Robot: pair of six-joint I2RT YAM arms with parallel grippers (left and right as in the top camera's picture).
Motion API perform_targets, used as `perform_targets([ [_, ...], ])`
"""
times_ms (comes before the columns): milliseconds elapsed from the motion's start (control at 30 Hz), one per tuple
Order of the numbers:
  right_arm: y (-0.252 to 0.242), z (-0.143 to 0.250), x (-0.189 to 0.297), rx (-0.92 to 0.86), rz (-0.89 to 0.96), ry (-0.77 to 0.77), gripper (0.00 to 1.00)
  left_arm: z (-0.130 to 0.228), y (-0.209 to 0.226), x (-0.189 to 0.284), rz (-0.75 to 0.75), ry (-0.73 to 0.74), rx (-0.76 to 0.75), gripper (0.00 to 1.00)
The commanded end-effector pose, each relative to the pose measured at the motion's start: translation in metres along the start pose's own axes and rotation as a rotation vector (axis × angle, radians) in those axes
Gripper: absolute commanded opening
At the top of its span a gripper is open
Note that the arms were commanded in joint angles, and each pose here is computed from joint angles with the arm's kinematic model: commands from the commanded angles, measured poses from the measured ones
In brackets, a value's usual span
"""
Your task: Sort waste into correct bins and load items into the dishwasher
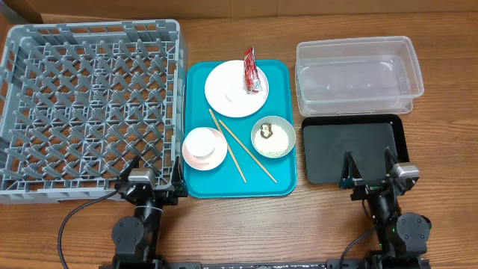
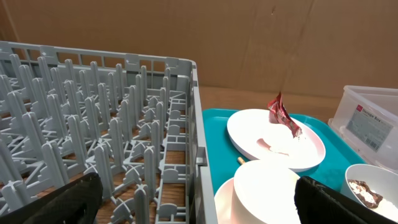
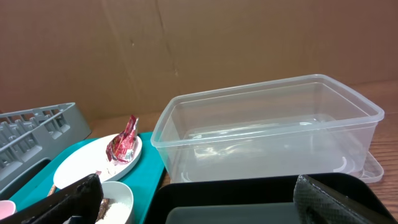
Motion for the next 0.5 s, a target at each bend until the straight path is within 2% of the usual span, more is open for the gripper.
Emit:
perform_targets([
  [0, -0.0015, 0.0022, -0.0002, 0.004, 0.012, -0.003, 1.00, 0.0007, -0.0019, 0.0003, 0.015, -0.001, -0.012, 1.00],
  [467, 0.0005, 0.0016, -0.0001, -0.008, -0.007, -0.005, 1.00, 0.0010, -0.0018, 0.0003, 0.015, 0.001, -0.012, 1.00],
])
Point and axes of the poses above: each gripper's point midway between its finger pads, its own x axis back along the fingers, its own y axis along the line the jaws close on, z = x × y, the point moved 6 cm from there along x, back along the fingers, and after that the axes turned 14 degrees about x, right-handed, at the moved point
